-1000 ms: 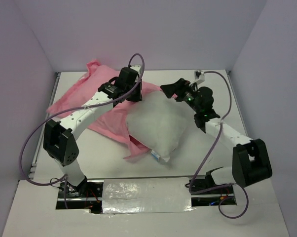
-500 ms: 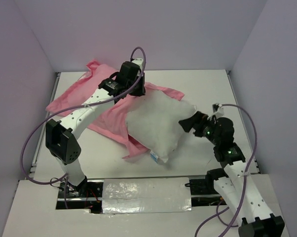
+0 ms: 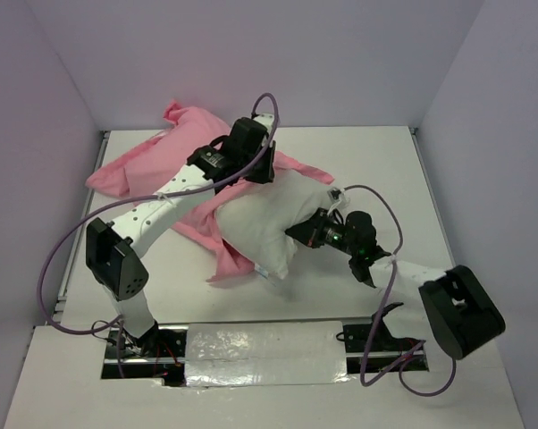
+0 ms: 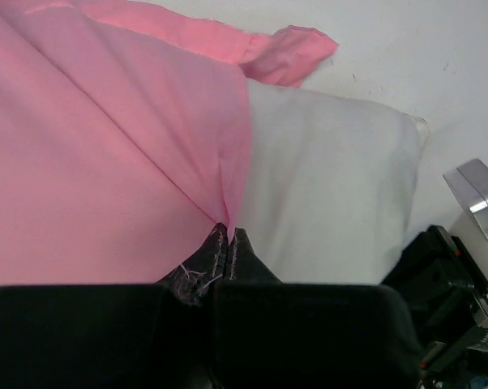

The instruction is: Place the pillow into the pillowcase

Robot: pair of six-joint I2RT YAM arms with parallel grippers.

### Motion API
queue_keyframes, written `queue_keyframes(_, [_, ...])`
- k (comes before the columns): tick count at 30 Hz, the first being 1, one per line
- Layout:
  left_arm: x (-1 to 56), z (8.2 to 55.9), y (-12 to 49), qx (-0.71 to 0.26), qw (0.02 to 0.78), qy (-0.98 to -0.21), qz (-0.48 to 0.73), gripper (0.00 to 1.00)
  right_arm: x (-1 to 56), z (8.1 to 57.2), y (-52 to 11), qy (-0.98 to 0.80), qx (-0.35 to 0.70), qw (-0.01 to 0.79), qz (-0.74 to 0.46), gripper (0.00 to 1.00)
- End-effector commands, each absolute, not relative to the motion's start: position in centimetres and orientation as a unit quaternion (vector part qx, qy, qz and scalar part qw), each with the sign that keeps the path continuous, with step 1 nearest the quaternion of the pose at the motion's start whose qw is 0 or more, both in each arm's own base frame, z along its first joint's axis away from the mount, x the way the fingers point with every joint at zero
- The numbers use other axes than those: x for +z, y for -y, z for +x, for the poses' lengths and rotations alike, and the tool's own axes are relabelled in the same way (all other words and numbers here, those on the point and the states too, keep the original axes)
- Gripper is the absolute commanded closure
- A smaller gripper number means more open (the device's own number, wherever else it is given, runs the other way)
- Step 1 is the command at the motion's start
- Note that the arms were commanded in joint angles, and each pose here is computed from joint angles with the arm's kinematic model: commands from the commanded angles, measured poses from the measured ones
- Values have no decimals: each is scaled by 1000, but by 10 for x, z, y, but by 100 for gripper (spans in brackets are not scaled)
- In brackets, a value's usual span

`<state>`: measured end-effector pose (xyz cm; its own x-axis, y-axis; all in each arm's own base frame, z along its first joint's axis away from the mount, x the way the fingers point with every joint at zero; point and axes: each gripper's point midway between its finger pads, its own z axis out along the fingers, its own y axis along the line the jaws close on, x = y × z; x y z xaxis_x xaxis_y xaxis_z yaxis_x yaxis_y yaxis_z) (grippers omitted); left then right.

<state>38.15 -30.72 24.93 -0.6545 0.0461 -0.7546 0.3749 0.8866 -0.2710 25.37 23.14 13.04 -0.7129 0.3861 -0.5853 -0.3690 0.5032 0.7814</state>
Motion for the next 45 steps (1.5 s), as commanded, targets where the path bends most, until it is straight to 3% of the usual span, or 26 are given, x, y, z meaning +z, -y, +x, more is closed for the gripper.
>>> queue_keyframes(1, [332, 334, 348, -305, 428, -837, 154, 100, 301, 255, -240, -502, 604, 611, -96, 100])
queue_keyframes(8, [391, 265, 392, -384, 410, -807, 180, 100, 329, 291, -248, -495, 535, 681, -68, 100])
queue_keyframes(13, [417, 239, 384, -391, 420, -803, 161, 100, 298, 333, -237, -562, 449, 694, -20, 100])
queue_keyframes(18, [446, 211, 386, -415, 436, -781, 165, 100, 228, 373, -225, -679, 353, 641, 48, 100])
queue_keyframes(21, [465, 199, 379, -407, 459, -772, 163, 100, 202, 388, -206, -706, 347, 607, 113, 100])
queue_keyframes(27, [488, 174, 386, -446, 454, -747, 193, 100, 188, 398, -198, -739, 305, 587, 127, 100])
queue_keyframes(33, [505, 144, 402, -458, 454, -728, 231, 100, 174, 413, -229, -754, 338, 551, 111, 100])
queue_keyframes(39, [480, 157, 395, -414, 465, -753, 214, 100, 201, 387, -241, -712, 409, 566, 70, 100])
queue_keyframes(45, [417, 226, 361, -362, 453, -805, 127, 100, 248, 342, -232, -667, 448, 594, 42, 100])
